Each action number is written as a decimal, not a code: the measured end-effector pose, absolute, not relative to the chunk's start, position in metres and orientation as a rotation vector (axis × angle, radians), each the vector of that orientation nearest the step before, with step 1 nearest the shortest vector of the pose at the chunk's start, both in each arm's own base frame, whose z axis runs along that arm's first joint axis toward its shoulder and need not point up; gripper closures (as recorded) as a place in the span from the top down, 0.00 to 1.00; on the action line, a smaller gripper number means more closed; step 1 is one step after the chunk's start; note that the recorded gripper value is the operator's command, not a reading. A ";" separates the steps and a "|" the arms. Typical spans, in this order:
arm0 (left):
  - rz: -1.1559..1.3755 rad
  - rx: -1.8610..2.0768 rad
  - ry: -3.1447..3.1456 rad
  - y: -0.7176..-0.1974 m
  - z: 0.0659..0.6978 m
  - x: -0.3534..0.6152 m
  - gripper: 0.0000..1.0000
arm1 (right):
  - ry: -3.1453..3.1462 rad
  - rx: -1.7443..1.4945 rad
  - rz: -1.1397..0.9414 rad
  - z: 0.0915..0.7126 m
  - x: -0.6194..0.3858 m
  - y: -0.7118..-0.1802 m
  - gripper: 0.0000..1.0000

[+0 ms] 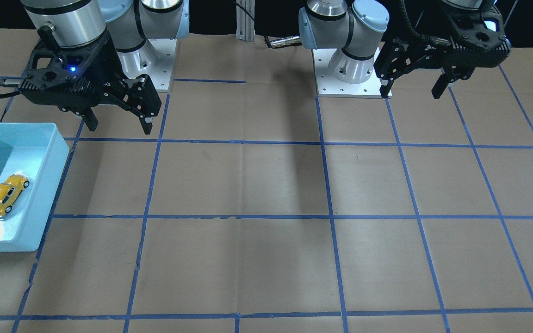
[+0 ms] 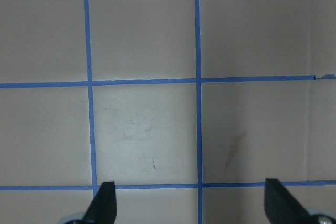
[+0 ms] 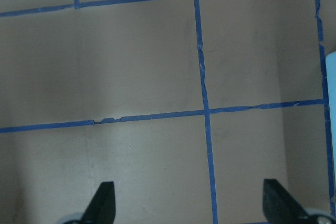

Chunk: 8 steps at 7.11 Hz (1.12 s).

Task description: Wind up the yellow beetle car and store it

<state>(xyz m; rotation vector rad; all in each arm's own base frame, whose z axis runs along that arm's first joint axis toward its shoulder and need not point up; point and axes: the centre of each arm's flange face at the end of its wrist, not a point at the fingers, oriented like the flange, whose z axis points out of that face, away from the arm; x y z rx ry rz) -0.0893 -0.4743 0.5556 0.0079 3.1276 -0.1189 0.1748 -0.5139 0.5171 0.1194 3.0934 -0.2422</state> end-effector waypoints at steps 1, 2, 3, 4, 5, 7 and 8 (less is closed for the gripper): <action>-0.118 0.008 3.128 -0.474 0.555 -0.089 1.00 | 3.087 0.113 -0.273 0.517 0.177 -0.513 1.00; -0.118 0.008 3.128 -0.474 0.555 -0.090 1.00 | 3.084 0.109 -0.284 0.517 0.178 -0.513 1.00; -0.119 0.008 3.128 -0.474 0.556 -0.090 1.00 | 3.084 0.108 -0.286 0.516 0.178 -0.513 1.00; -0.119 0.008 3.129 -0.474 0.556 -0.090 1.00 | 3.084 0.107 -0.285 0.515 0.178 -0.514 1.00; -0.118 0.008 3.129 -0.474 0.556 -0.090 1.00 | 3.085 0.106 -0.285 0.515 0.178 -0.514 1.00; -0.118 0.008 3.129 -0.474 0.556 -0.090 1.00 | 3.085 0.105 -0.285 0.515 0.178 -0.514 1.00; -0.117 0.010 3.128 -0.474 0.555 -0.090 1.00 | 3.085 0.105 -0.285 0.515 0.178 -0.514 1.00</action>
